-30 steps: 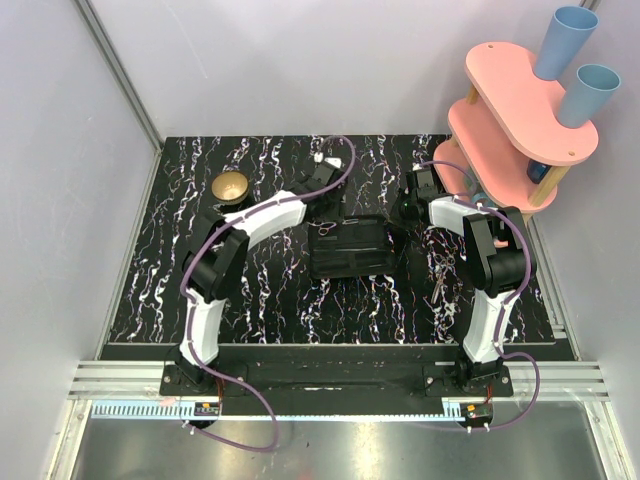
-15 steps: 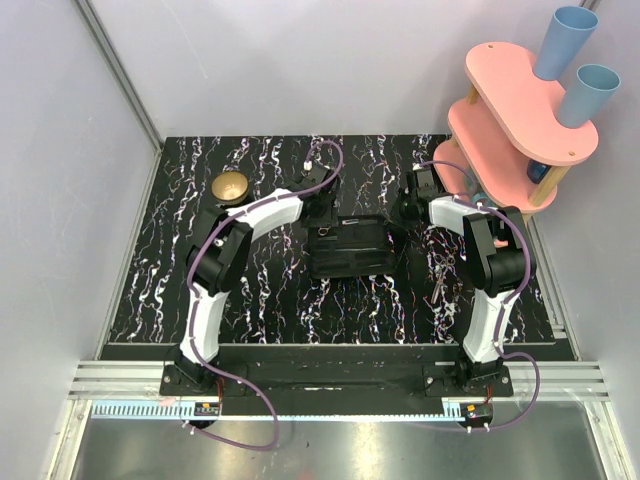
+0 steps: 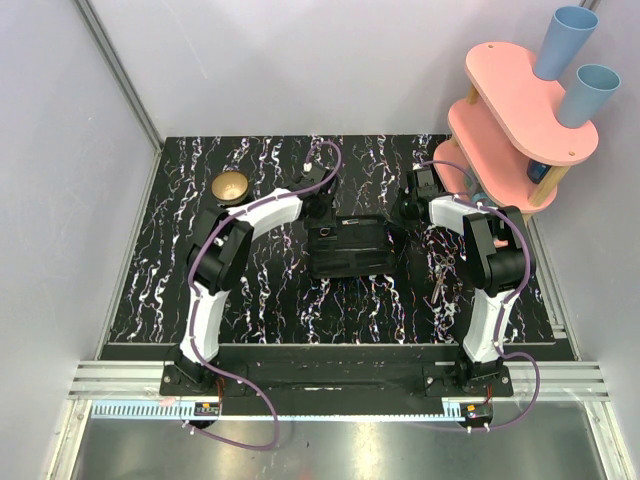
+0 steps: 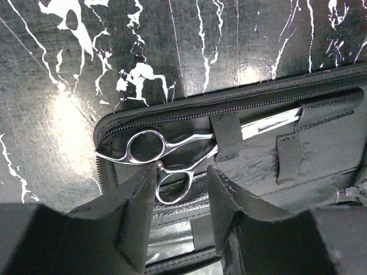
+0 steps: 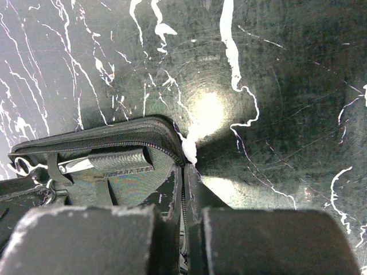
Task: Sort the hair-cutting tools
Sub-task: Place the scissors in the hairdressing tool bag, then pick up the scissors from the center of the board.
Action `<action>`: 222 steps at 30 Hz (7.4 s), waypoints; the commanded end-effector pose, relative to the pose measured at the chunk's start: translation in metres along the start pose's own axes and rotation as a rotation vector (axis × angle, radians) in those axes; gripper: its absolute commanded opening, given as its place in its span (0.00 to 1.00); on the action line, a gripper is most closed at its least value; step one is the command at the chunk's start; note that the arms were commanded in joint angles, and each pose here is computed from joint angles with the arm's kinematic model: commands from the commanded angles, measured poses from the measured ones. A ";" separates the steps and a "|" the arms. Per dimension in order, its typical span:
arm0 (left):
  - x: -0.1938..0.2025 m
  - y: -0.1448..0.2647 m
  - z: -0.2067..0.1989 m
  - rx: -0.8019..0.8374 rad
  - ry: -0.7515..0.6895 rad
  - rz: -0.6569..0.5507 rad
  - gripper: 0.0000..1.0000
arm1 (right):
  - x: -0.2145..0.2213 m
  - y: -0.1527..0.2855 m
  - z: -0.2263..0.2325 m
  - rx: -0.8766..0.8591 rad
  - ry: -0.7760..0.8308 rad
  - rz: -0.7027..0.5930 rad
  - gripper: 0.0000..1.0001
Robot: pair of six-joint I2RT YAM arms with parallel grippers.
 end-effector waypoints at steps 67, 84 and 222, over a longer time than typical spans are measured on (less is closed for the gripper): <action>0.000 0.154 0.005 0.087 -0.070 -0.332 0.99 | -0.002 0.139 -0.150 0.572 -0.189 -0.264 0.23; -0.003 0.153 0.000 0.112 -0.099 -0.328 0.99 | -0.010 0.124 -0.141 0.539 -0.228 -0.236 0.34; 0.004 0.233 -0.091 1.172 -0.017 -0.005 0.00 | 0.029 0.287 0.156 -0.629 0.459 -0.029 0.89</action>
Point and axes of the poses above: each gripper's point midway between its finger pads, its own y axis back along the fingers, its own z axis along the line the jaws close on, x = y × z, the point moved 2 cm from there along y, back along the fingers, and after that the axes turned 15 degrees about -y, right-handed, at the moved point
